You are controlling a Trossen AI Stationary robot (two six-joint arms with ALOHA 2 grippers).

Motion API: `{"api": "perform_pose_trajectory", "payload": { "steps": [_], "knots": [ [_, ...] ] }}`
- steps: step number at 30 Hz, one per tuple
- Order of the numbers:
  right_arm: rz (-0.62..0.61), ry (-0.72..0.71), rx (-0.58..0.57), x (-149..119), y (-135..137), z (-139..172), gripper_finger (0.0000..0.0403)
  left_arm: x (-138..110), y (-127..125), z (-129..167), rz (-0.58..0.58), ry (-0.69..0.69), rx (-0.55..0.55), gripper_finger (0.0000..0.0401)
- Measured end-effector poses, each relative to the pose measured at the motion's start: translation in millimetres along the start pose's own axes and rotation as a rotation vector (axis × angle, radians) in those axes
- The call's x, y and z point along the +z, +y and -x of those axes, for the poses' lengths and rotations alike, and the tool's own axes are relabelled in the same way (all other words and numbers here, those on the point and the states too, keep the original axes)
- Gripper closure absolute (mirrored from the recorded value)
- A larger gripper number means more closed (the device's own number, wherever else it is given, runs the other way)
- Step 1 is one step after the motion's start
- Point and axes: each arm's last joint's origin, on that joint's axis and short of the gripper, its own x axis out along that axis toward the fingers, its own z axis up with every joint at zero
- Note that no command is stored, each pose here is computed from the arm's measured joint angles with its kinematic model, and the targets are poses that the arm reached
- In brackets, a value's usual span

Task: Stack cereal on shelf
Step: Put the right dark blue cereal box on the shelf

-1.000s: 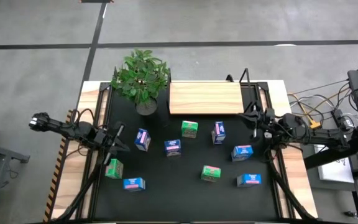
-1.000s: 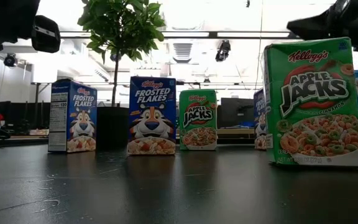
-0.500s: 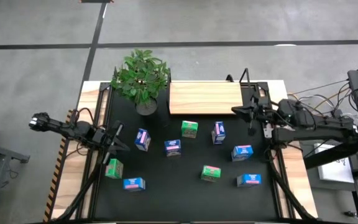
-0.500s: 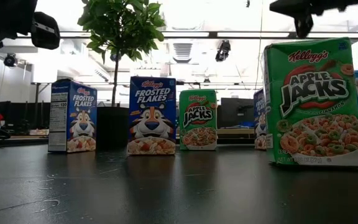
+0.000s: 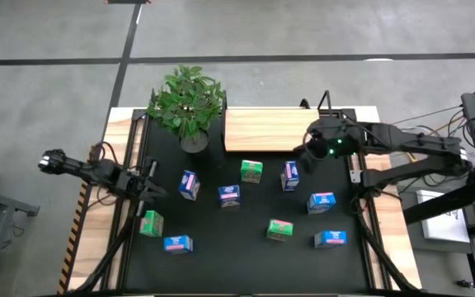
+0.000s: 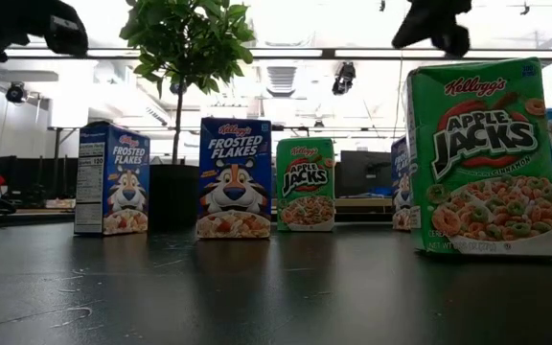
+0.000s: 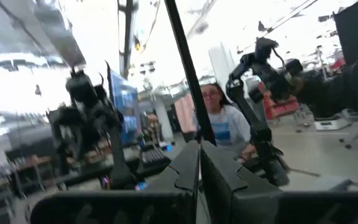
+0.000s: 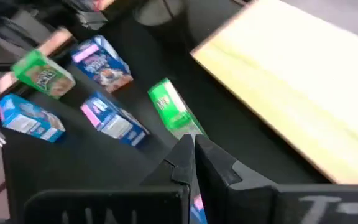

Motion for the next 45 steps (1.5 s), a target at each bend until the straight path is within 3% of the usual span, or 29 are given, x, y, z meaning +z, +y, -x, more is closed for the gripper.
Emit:
{"api": "perform_pose_trajectory", "payload": {
  "steps": [6,11,16,21,25,31,37,45],
  "knots": [
    [-0.1,0.301,-0.24,1,2,-10,0.0394,7,2,0,-0.066,-0.069,0.021,0.0401],
    [-0.129,0.462,-0.39,1,3,-16,0.0394,19,5,0,-0.122,-0.133,0.043,0.0401],
    [-0.148,0.512,-0.401,1,5,-27,0.0394,39,11,-3,-0.172,-0.178,0.062,0.0401],
    [-0.19,0.525,-0.431,1,7,-39,0.0385,50,14,-5,-0.2,-0.138,0.051,0.0401],
    [-0.199,0.532,-0.44,1,8,-45,0.0348,55,15,-7,-0.199,-0.096,0.035,0.0401],
    [-0.292,0.522,-0.461,2,10,-57,0.0254,55,15,-7,-0.187,-0.063,0.023,0.0401],
    [-0.306,0.501,-0.441,4,14,-75,0.0169,54,15,-7,-0.155,-0.051,0.017,0.0401],
    [-0.304,0.509,-0.443,3,18,-102,0.0122,54,15,-7,-0.149,-0.047,0.015,0.0401]
  ]
}}
